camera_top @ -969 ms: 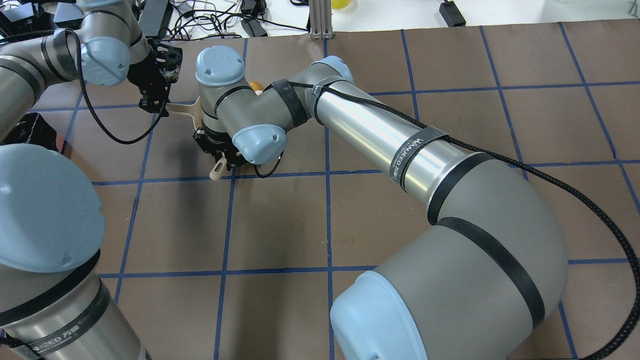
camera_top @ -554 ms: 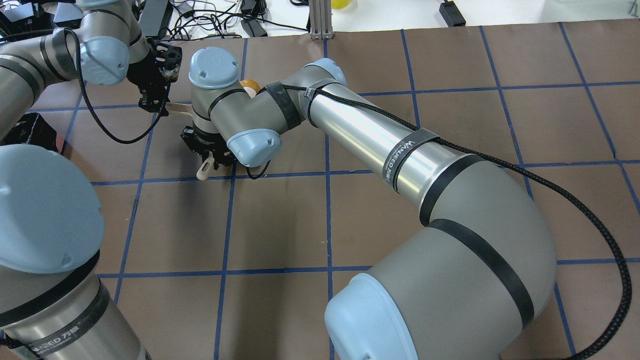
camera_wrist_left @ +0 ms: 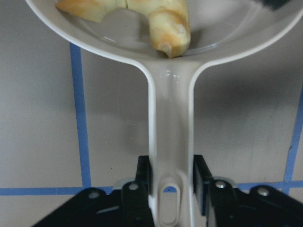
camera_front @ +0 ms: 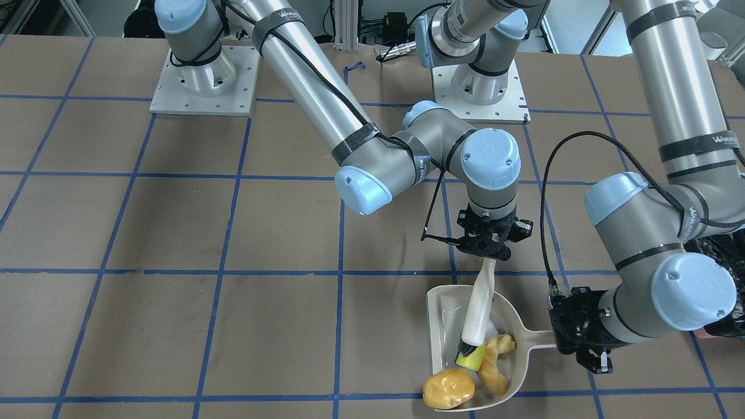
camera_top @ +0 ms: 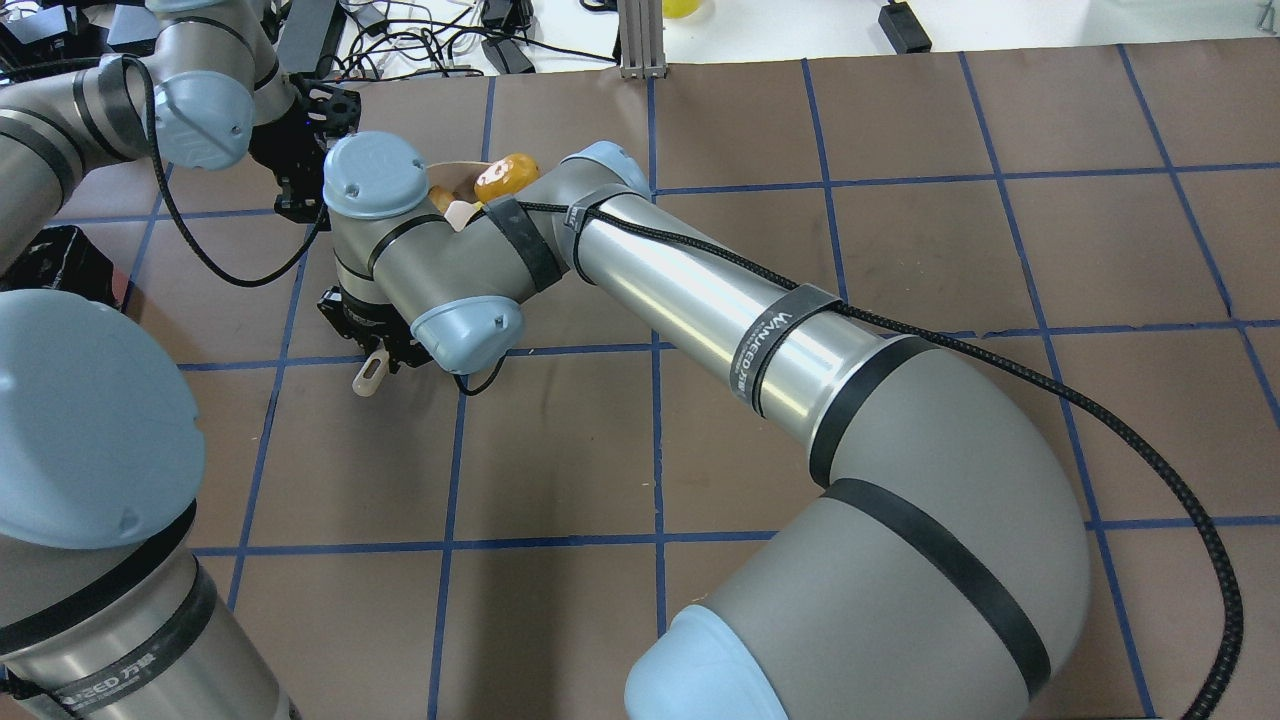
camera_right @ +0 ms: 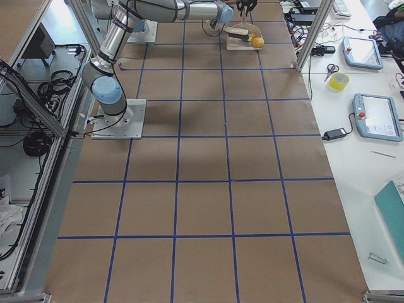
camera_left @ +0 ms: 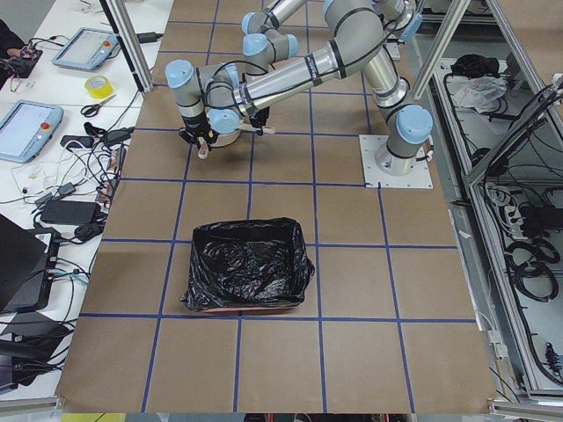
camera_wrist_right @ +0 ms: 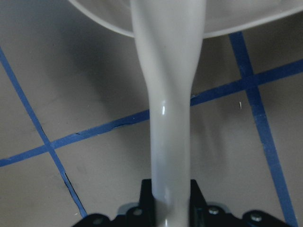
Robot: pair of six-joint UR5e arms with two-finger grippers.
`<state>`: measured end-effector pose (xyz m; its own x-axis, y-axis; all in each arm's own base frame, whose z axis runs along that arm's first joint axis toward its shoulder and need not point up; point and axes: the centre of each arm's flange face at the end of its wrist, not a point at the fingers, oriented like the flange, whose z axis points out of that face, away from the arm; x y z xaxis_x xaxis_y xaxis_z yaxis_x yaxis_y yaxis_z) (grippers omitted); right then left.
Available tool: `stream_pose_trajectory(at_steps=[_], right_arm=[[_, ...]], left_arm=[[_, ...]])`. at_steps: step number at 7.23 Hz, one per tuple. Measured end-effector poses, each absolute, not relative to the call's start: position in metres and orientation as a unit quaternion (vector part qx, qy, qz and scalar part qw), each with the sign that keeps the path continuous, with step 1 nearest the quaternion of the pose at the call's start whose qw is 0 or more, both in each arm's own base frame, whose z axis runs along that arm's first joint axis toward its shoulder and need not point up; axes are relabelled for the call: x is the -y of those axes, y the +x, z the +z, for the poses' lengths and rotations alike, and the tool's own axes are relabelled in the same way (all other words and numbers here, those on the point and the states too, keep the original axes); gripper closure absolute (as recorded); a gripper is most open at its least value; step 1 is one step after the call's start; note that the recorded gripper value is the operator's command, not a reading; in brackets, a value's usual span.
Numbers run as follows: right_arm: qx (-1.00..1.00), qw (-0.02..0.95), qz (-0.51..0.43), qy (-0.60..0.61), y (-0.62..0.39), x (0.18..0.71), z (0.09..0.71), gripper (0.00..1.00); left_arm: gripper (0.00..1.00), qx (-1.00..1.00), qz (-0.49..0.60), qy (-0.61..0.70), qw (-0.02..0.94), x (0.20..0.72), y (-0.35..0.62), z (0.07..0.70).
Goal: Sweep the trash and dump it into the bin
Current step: 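Keep brushing the trash deeper into the dustpan held by the left gripper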
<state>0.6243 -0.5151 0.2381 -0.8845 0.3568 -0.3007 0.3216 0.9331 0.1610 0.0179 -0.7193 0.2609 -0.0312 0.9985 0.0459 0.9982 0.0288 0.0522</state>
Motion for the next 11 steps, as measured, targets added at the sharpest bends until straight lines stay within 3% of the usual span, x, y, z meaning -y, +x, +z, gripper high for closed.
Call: stream_pose_trajectory(at_steps=[11], right_arm=[[-0.937, 0.192, 0.103, 0.274, 0.611, 0.503, 0.314, 1.00]], left_arm=[[0.99, -0.717, 0.029, 0.696, -0.006, 0.718, 0.018, 0.258]])
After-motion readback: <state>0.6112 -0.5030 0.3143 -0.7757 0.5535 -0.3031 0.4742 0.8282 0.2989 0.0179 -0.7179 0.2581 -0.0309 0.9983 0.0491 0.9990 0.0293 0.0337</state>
